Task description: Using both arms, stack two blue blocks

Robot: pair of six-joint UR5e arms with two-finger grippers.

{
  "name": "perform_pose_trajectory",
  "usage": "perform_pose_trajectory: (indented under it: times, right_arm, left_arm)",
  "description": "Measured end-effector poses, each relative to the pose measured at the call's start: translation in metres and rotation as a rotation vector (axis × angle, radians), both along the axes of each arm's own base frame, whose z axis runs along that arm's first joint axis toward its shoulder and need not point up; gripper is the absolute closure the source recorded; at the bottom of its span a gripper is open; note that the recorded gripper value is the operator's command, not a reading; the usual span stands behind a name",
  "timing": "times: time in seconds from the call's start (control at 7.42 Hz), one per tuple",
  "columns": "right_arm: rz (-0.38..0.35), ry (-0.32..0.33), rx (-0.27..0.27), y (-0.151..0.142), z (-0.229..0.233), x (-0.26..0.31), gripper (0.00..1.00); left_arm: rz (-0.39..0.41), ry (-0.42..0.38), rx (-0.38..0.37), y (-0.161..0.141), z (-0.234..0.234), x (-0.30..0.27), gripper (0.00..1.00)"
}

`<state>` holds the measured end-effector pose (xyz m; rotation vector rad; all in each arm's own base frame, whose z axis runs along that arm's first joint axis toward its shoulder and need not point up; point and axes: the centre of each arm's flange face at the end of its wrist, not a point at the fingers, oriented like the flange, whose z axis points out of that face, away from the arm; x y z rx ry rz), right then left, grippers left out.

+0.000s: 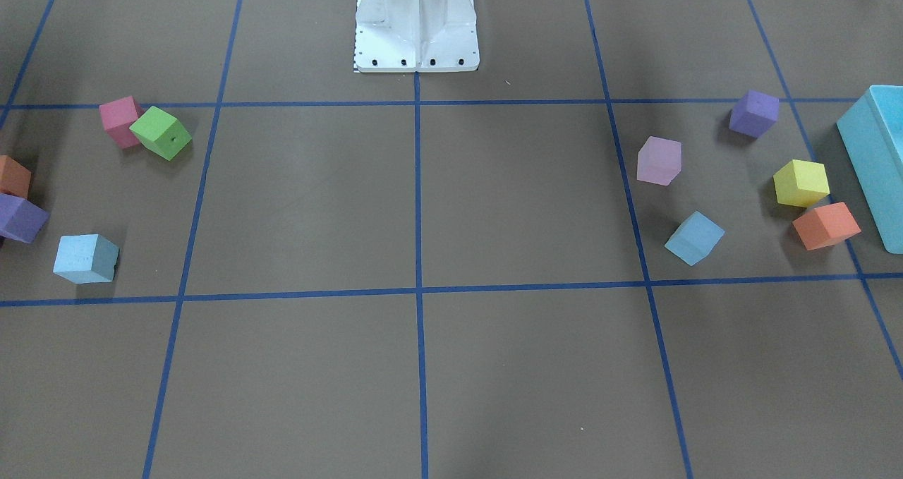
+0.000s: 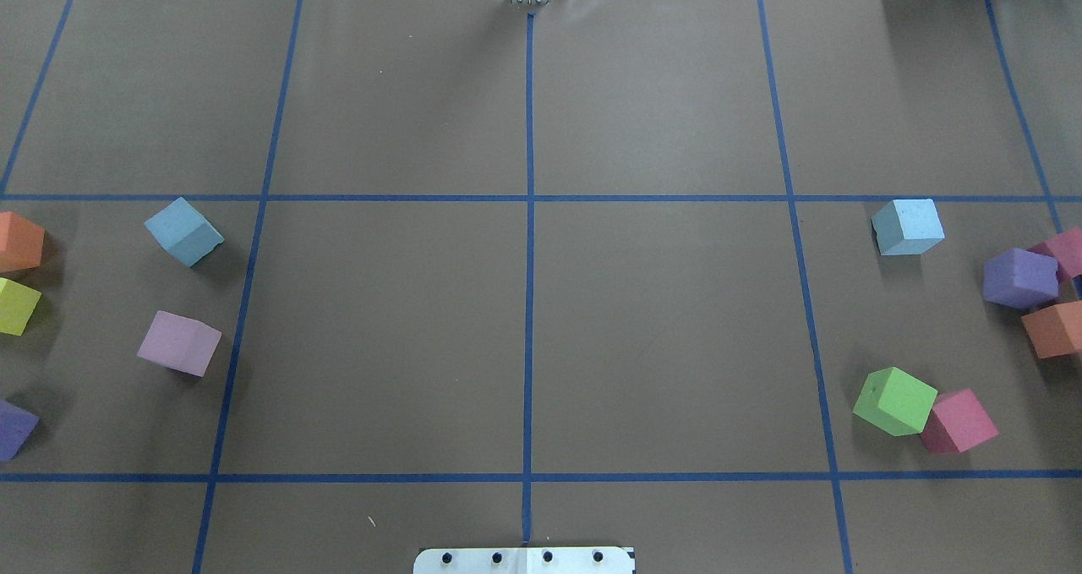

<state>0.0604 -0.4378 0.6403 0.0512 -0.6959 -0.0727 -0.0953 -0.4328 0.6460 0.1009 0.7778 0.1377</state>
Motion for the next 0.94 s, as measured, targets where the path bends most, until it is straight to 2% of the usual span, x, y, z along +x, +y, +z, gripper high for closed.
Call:
perform_pose_trajectory:
  times: [0.27,0.67,0.94]
  right_arm:
    - [-0.002,0.0,0.006,-0.002,-0.004,-0.002,0.0]
    - [-0.008,-0.004,0.073,-0.007,-0.034,-0.004,0.0]
    - [-0.022,-0.034,0.21,-0.02,-0.058,-0.011,0.0]
  left_arm:
    - [-0.003,0.001,0.002,-0.001,-0.003,0.0,0.02]
    - [-0.001,-0.003,0.042,-0.004,-0.022,0.001,0.02]
    - [-0.004,-0.009,0.095,-0.017,-0.042,0.0,0.02]
